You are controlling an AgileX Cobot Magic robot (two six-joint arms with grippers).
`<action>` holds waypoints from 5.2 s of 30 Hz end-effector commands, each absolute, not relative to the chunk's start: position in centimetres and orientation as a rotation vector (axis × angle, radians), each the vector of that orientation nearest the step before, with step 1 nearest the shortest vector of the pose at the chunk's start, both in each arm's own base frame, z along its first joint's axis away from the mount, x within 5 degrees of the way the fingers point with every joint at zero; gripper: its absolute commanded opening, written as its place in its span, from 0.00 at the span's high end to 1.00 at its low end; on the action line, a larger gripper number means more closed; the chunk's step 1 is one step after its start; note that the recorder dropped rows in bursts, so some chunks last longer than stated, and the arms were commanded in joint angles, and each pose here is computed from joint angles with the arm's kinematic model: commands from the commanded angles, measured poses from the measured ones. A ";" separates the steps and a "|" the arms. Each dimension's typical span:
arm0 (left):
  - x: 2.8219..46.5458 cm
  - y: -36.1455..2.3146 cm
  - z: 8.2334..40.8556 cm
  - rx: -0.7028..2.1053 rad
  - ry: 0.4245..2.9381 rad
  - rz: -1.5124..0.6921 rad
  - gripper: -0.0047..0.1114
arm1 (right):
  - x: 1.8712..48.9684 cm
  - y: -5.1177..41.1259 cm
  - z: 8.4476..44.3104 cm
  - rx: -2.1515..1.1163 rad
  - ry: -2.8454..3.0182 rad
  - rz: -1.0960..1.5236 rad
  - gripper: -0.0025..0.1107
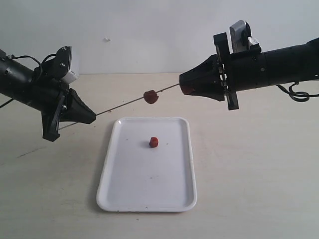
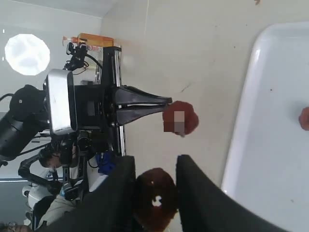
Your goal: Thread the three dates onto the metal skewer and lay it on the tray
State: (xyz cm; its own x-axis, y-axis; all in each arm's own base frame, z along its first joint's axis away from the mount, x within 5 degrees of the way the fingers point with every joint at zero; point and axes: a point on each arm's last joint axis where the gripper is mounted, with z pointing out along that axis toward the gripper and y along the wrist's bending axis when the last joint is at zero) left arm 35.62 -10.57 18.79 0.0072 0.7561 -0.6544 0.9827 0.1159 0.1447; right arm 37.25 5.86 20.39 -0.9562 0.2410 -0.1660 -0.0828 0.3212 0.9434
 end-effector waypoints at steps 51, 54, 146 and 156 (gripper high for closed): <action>35.6 -11.4 19.1 1.645 1.747 -0.511 0.96 | 39.1 4.7 21.2 0.140 2.263 1.659 0.72; 35.6 -11.4 19.1 1.645 1.747 -0.509 0.96 | 39.2 4.2 21.2 0.148 2.259 1.649 0.72; 35.6 -12.4 18.9 1.633 1.736 -0.505 0.96 | 39.1 3.5 21.2 0.145 2.271 1.624 0.72; 35.8 -12.5 18.0 1.632 1.747 -0.524 0.96 | 39.1 3.5 21.2 0.145 2.271 1.624 0.72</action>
